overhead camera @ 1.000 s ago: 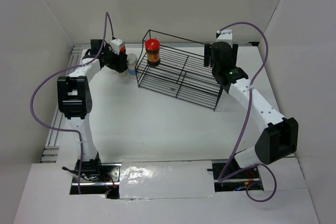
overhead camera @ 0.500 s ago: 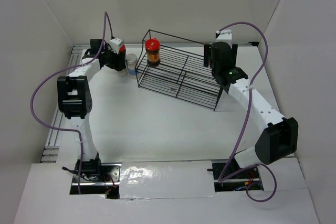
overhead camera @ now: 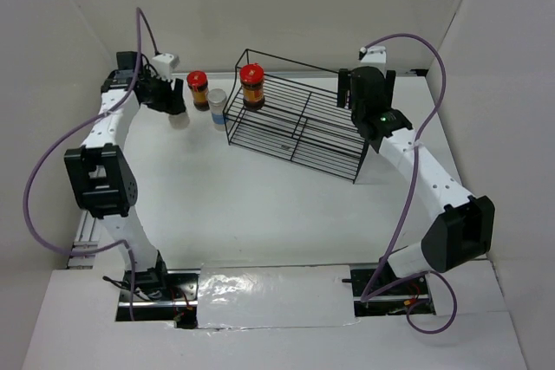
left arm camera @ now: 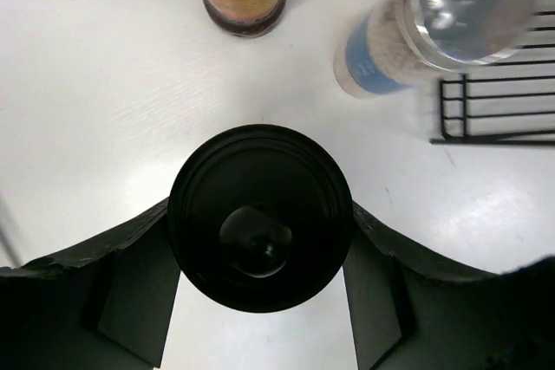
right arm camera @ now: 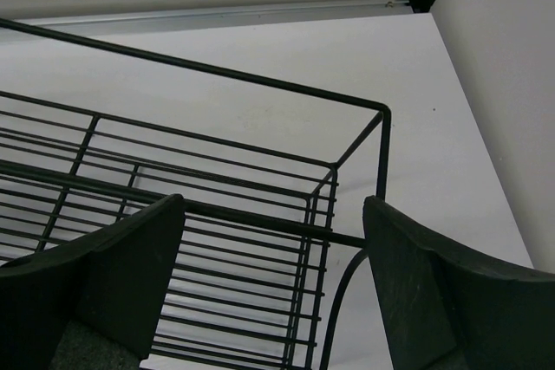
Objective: Organize the condiment bottles
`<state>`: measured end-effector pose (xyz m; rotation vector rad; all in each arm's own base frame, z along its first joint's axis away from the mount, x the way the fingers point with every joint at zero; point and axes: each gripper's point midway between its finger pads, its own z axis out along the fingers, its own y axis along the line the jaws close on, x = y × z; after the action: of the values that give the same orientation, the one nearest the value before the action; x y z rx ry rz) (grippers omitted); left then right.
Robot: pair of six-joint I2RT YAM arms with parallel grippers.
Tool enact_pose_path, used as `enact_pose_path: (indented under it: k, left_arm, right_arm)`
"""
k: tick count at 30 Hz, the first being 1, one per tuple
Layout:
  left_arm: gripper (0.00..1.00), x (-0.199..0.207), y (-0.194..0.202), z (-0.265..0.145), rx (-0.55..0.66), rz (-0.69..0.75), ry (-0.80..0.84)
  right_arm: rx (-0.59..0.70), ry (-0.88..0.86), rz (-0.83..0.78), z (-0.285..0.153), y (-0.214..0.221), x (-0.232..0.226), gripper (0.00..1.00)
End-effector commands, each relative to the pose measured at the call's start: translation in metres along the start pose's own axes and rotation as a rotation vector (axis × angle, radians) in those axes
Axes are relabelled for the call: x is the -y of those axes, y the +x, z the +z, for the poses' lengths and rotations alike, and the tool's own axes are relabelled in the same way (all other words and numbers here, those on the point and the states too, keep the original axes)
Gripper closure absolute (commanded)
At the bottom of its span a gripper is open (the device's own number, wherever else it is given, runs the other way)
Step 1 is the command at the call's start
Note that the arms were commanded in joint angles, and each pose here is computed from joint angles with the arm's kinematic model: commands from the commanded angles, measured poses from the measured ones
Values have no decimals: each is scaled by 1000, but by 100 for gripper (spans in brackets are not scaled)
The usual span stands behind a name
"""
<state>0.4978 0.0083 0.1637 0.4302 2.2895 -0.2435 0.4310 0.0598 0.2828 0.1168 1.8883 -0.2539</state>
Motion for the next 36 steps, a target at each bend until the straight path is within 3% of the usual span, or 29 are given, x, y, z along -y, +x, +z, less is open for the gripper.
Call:
enact_pose_path:
  k: [1, 6, 15, 19, 29, 36]
  left_arm:
    - [100, 29, -69, -88, 167, 59, 20]
    - [100, 76, -113, -159, 268, 152, 98]
    - [100, 263, -144, -227, 395, 393, 508]
    - [100, 312, -155, -219, 405, 424, 608]
    - [100, 401, -187, -131, 445, 468, 622]
    - [100, 417, -194, -89, 480, 505, 565]
  right_arm:
    - [78, 22, 95, -10, -42, 13, 11]
    - [83, 82, 158, -14, -45, 37, 9]
    - [28, 165, 189, -25, -63, 56, 9]
    - [14, 151, 219, -39, -55, 58, 9]
    - [13, 110, 300, -84, -26, 67, 10]
    - [-10, 65, 297, -103, -6, 66, 10]
